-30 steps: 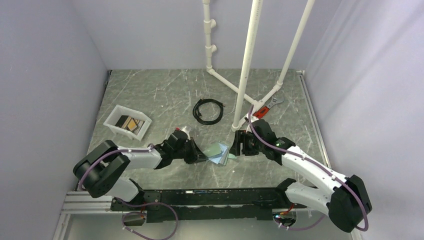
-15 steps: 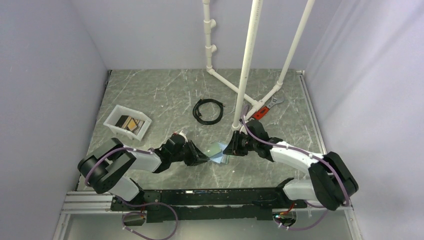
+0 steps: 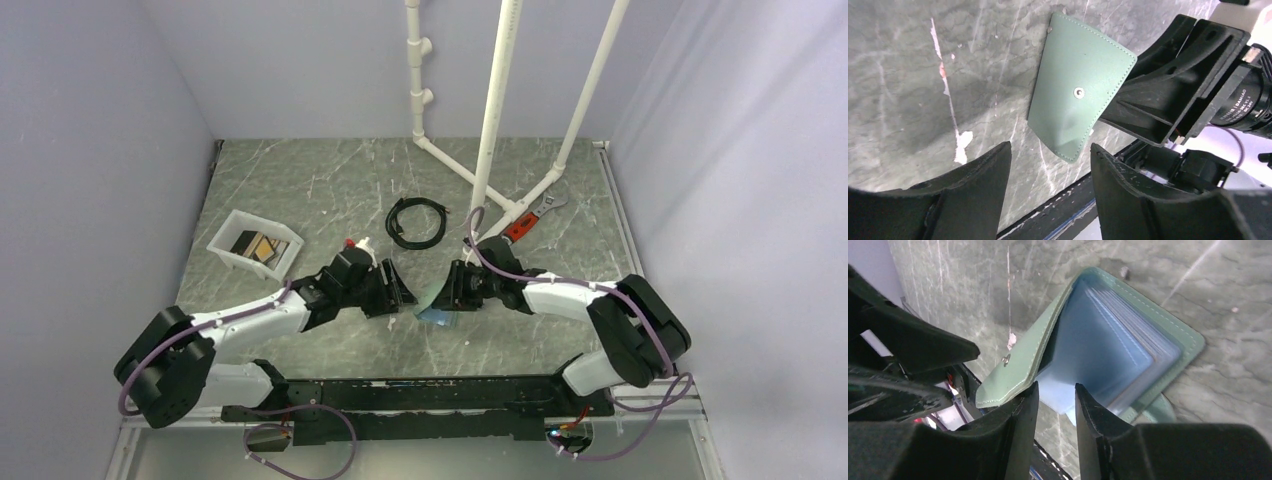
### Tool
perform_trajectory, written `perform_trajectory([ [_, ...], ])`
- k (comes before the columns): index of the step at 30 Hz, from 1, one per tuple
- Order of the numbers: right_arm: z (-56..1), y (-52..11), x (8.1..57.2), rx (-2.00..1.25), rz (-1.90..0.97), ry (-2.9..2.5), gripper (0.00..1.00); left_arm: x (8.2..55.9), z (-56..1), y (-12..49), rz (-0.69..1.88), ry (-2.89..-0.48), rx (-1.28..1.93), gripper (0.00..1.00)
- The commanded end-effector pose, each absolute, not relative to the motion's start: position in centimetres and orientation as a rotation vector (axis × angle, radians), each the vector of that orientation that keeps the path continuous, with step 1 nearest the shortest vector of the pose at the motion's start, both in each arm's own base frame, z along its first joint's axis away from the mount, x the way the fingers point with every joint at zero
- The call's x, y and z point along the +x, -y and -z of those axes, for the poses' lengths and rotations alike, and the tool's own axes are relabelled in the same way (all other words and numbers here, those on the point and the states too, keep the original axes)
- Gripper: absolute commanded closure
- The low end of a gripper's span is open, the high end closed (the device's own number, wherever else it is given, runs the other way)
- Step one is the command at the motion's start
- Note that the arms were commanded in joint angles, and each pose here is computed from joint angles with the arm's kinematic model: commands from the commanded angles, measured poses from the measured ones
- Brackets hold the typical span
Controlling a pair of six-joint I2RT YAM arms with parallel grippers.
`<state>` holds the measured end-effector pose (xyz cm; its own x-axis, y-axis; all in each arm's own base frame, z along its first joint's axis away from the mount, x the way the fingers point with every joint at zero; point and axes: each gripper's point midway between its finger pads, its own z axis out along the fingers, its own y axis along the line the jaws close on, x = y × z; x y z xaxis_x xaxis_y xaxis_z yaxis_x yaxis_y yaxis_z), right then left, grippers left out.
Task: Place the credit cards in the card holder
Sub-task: Open the card holder at the center of the board.
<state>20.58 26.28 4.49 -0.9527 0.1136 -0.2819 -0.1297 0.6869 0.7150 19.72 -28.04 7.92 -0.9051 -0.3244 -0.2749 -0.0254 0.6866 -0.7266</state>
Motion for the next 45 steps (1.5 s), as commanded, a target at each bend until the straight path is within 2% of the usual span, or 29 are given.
perform_trajectory([
  [1, -8.3, -30.0, 22.8, -0.135, -1.242, -2.451, 0.65, 19.9, -9.3, 26.5, 0.902, -2.523, -0.059, 0.36],
  [7, -8.7, -32.6, 23.0, -0.159, -1.26, -2.456, 0.76, 20.5, -11.5, 27.5, 0.922, -2.481, 0.054, 0.36],
  [11, -7.3, -32.6, 23.4, -0.102, -1.224, -2.495, 0.76, 21.0, -9.8, 27.9, 0.882, -2.542, 0.047, 0.37],
  [16, -7.3, -30.6, 22.8, -0.101, -1.134, -2.481, 0.7, 21.3, -7.4, 29.5, 0.901, -2.597, 0.101, 0.38],
  [26, -7.9, -25.1, 21.2, -0.049, -0.973, -2.461, 0.45, 21.7, -5.1, 27.8, 0.741, -2.644, -0.012, 0.67],
  [36, -8.1, -24.4, 21.6, 0.024, -1.024, -2.419, 0.4, 20.1, -4.2, 28.2, 0.91, -2.631, -0.161, 0.94],
  [45, -6.3, -25.2, 20.6, 0.038, -1.112, -2.45, 0.41, 19.6, -3.3, 28.2, 0.973, -2.61, -0.238, 0.99],
])
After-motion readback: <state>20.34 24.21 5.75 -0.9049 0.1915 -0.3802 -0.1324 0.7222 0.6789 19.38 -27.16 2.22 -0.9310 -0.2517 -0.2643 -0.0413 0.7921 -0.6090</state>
